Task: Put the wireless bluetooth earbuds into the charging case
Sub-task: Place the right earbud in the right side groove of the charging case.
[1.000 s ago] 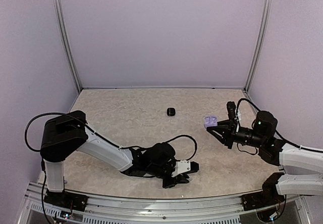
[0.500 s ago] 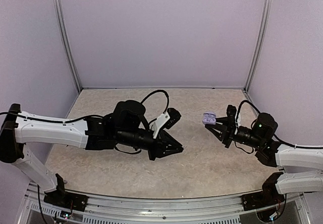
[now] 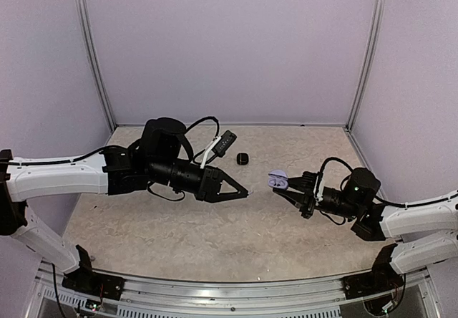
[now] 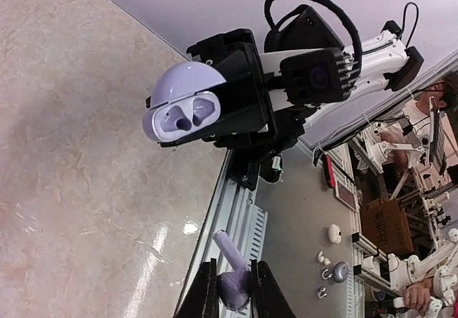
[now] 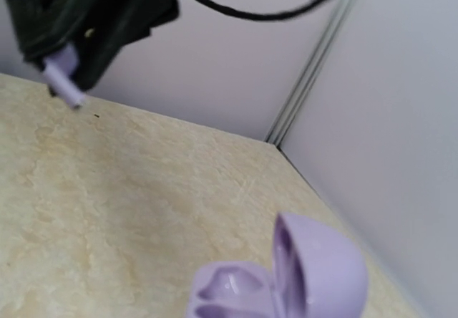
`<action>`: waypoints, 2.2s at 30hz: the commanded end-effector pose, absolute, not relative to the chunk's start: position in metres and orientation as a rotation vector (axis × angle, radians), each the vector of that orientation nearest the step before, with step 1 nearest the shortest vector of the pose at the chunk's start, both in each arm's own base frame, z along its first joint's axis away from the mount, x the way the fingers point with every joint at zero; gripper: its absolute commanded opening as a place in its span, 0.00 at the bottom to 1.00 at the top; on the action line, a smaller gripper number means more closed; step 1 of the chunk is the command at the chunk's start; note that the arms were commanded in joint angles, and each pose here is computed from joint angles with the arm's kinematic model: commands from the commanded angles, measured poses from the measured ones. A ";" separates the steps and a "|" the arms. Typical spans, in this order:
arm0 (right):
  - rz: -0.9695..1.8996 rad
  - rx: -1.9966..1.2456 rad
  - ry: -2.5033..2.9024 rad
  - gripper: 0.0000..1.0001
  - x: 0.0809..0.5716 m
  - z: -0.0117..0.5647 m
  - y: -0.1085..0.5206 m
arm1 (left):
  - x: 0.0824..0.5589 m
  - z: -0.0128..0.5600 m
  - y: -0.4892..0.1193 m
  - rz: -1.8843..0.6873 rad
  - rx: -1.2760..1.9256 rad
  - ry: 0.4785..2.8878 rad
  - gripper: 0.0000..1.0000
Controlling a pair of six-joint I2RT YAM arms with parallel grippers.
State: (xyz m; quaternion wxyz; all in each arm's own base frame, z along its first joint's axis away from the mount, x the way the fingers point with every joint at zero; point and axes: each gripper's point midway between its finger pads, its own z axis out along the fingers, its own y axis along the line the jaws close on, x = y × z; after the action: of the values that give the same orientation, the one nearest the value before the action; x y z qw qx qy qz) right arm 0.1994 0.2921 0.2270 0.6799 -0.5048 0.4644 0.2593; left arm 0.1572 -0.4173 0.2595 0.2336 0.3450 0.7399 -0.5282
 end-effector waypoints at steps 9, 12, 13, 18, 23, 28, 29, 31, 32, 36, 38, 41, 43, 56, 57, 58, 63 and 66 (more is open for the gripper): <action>0.441 -1.157 0.929 0.00 0.193 0.245 0.323 | 0.152 0.284 -0.437 -1.667 0.886 2.088 0.02; 0.424 -1.160 0.930 0.00 0.191 0.244 0.327 | 0.154 0.280 -0.441 -1.672 0.874 2.120 0.02; 0.418 -1.161 0.930 0.00 0.190 0.243 0.327 | 0.155 0.279 -0.442 -1.673 0.865 2.128 0.02; 0.390 -1.165 0.925 0.00 0.188 0.241 0.330 | 0.158 0.273 -0.446 -1.673 0.833 2.177 0.00; 0.378 -1.163 0.915 0.00 0.186 0.244 0.330 | 0.162 0.263 -0.448 -1.647 0.804 2.230 0.00; 0.368 -1.168 0.909 0.00 0.185 0.244 0.330 | 0.166 0.257 -0.450 -1.620 0.786 2.266 0.00; 0.363 -1.168 0.907 0.00 0.185 0.244 0.330 | 0.167 0.256 -0.450 -1.613 0.782 2.274 0.00; 0.355 -1.167 0.910 0.00 0.185 0.244 0.330 | 0.169 0.252 -0.450 -1.596 0.772 2.295 0.00; 0.354 -1.167 0.910 0.00 0.184 0.243 0.330 | 0.170 0.251 -0.450 -1.588 0.770 2.300 0.00; 0.352 -1.170 0.905 0.00 0.183 0.244 0.329 | 0.175 0.246 -0.448 -1.554 0.743 2.327 0.00; 0.352 -1.169 0.902 0.00 0.183 0.245 0.329 | 0.178 0.244 -0.447 -1.542 0.728 2.336 0.00; 0.349 -1.168 0.900 0.00 0.182 0.245 0.329 | 0.181 0.242 -0.446 -1.528 0.712 2.347 0.00; 0.348 -1.169 0.898 0.00 0.182 0.245 0.329 | 0.180 0.245 -0.446 -1.539 0.716 2.335 0.00; 0.332 -1.182 0.927 0.00 0.188 0.237 0.333 | 0.167 0.268 -0.450 -1.609 0.796 2.236 0.00; 0.332 -1.182 0.926 0.00 0.187 0.237 0.333 | 0.167 0.269 -0.449 -1.615 0.792 2.232 0.00; 0.333 -1.181 0.926 0.00 0.187 0.238 0.333 | 0.168 0.270 -0.449 -1.621 0.791 2.227 0.00; 0.333 -1.183 0.924 0.00 0.187 0.238 0.332 | 0.168 0.274 -0.448 -1.630 0.791 2.212 0.00; 0.334 -1.186 0.923 0.00 0.187 0.237 0.333 | 0.169 0.271 -0.448 -1.637 0.785 2.219 0.00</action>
State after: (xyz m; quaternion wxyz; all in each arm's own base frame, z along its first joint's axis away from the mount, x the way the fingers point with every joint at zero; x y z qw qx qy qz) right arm 0.1887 0.3275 0.2230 0.7061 -0.5422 0.4307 0.1482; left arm 0.1684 -0.4471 0.2451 0.1193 0.2618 0.7904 -0.5408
